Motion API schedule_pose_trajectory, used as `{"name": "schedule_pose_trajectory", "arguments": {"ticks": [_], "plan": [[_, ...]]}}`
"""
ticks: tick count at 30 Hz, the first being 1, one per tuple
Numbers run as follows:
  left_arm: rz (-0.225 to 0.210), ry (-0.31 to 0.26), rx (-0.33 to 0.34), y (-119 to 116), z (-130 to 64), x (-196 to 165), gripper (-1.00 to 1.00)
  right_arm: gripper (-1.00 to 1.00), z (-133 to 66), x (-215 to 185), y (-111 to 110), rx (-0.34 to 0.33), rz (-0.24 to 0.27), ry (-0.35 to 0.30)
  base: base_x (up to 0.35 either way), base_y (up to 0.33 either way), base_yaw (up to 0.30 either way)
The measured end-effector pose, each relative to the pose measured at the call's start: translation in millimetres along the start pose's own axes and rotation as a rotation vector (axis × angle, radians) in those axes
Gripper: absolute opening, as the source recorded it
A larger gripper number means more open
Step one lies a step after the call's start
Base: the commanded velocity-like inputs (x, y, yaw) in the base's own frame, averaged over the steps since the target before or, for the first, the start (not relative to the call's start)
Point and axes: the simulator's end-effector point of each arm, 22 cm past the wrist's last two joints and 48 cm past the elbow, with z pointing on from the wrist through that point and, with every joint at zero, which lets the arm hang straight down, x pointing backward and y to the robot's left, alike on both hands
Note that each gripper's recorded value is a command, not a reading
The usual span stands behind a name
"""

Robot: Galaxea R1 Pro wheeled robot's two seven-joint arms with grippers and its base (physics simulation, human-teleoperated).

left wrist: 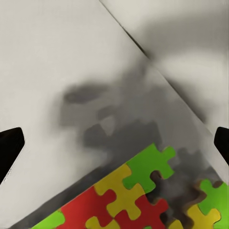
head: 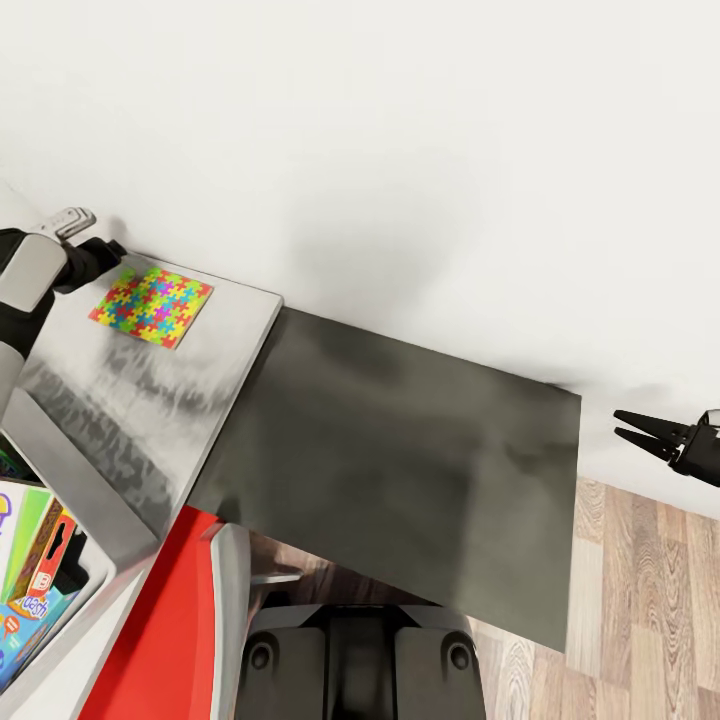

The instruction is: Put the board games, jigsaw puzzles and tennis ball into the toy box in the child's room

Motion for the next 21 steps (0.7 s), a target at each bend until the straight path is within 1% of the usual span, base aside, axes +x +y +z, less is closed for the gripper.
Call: {"name": "schedule_pose_trajectory", "arguments": {"ticks": [6, 9, 12, 16, 17, 18, 19, 21], "plan": [[-0.009, -0.007, -0.021, 6, -1.5, -5, 1.0, 1.0, 0.0, 0, 0, 0.0, 0.0, 0.0, 0.0, 0.0, 0.0], [-0.023, -0.009, -0.047, 13, -2.2, -7, 1.0, 1.0, 0.1, 0, 0, 0.0, 0.0, 0.0, 0.0, 0.0, 0.0], [-0.046, -0.009, -0.065, 20, -2.8, -9, 1.0, 1.0, 0.1, 0, 0, 0.0, 0.0, 0.0, 0.0, 0.0, 0.0], [-0.088, -0.014, -0.085, 34, -3.8, -17, 1.0, 1.0, 0.1, 0, 0, 0.0, 0.0, 0.0, 0.0, 0.0, 0.0], [-0.089, -0.013, -0.085, 34, -3.7, -17, 1.0, 1.0, 0.1, 0, 0, 0.0, 0.0, 0.0, 0.0, 0.0, 0.0], [-0.109, -0.014, -0.092, 40, -4.1, -20, 1.0, 1.0, 0.1, 0, 0, 0.0, 0.0, 0.0, 0.0, 0.0, 0.0], [-0.11, -0.014, -0.091, 40, -4.0, -20, 1.0, 1.0, 0.1, 0, 0, 0.0, 0.0, 0.0, 0.0, 0.0, 0.0], [-0.128, -0.015, -0.096, 45, -4.3, -22, 1.0, 1.0, 0.1, 0, 0, 0.0, 0.0, 0.0, 0.0, 0.0, 0.0]]}}
